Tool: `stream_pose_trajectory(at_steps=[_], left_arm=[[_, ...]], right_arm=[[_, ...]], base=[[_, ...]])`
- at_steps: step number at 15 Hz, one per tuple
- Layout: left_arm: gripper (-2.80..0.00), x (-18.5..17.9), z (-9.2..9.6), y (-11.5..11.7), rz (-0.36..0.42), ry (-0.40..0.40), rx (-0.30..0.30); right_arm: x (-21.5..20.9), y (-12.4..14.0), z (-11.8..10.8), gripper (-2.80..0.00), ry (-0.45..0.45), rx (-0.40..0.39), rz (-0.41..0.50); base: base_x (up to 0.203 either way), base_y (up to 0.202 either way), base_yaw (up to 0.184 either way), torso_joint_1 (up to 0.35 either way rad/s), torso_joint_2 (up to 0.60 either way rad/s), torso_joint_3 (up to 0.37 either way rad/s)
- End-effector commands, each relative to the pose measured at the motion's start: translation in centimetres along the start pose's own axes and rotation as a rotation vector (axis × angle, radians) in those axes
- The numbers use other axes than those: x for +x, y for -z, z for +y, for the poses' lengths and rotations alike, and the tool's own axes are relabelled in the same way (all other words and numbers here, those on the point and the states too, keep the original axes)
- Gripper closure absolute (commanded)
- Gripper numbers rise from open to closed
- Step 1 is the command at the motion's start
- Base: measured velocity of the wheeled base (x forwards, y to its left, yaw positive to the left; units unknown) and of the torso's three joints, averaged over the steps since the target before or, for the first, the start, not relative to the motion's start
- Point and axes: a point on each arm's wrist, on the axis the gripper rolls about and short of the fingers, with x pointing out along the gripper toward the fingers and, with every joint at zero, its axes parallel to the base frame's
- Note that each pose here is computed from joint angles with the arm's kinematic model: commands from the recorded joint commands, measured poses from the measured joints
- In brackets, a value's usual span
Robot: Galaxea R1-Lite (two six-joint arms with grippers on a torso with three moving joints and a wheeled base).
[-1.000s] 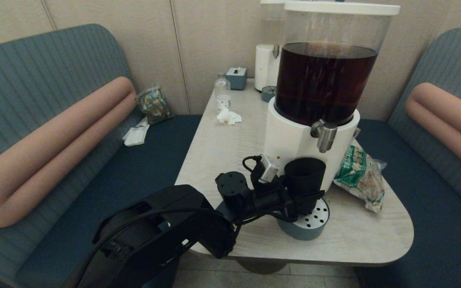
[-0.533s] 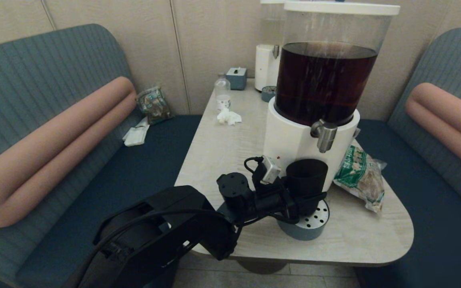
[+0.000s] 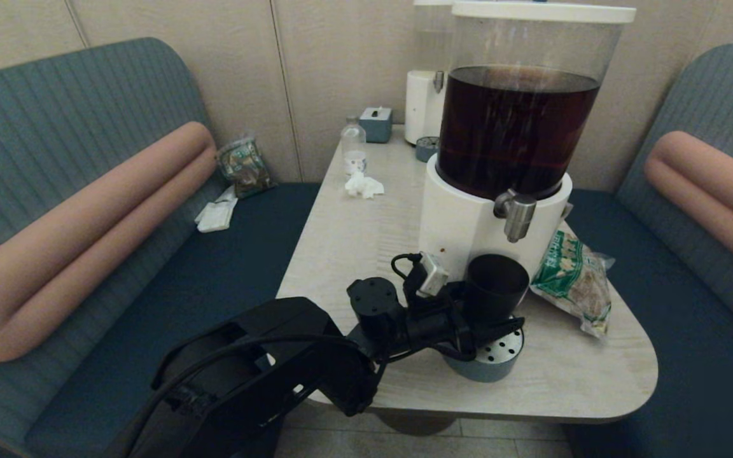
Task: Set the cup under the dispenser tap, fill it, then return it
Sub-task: Place it under the water dispenser
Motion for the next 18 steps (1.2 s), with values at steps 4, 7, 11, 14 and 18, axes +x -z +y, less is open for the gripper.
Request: stream_pose_trajectory(at_steps=[4, 7, 11, 14, 18], left_arm=[[-2.8, -0.5, -0.4, -0.1, 0.013, -0.002, -0.009], [-2.8, -1.3, -1.1, -0.9, 0.038, -0.009, -0.025], [-2.8, -2.1, -1.9, -1.6, 0.065, -0.015, -0.038], [-2.8, -2.3, -2.0, -1.8, 0.067, -0.017, -0.041], [-2.8, -2.7, -2.2, -2.0, 0.076, -0.022, -0.046]], right_arm=[[0.0, 0.0, 0.0, 0.0, -0.001, 0.0, 0.001], [0.0, 0.0, 0.0, 0.0, -0.001, 0.0, 0.003], [0.0, 0.0, 0.0, 0.0, -0.001, -0.001, 0.001], [0.0, 0.0, 0.0, 0.0, -0.001, 0.0, 0.003], [0.0, 0.0, 0.0, 0.0, -0.001, -0.001, 0.001]], base=[[0.0, 0.0, 0.0, 0.0, 0.0, 0.0], [0.0, 0.0, 0.0, 0.0, 0.0, 0.0], [0.0, 0.0, 0.0, 0.0, 0.0, 0.0], [0.0, 0.0, 0.0, 0.0, 0.0, 0.0], [0.0, 0.0, 0.0, 0.0, 0.0, 0.0]])
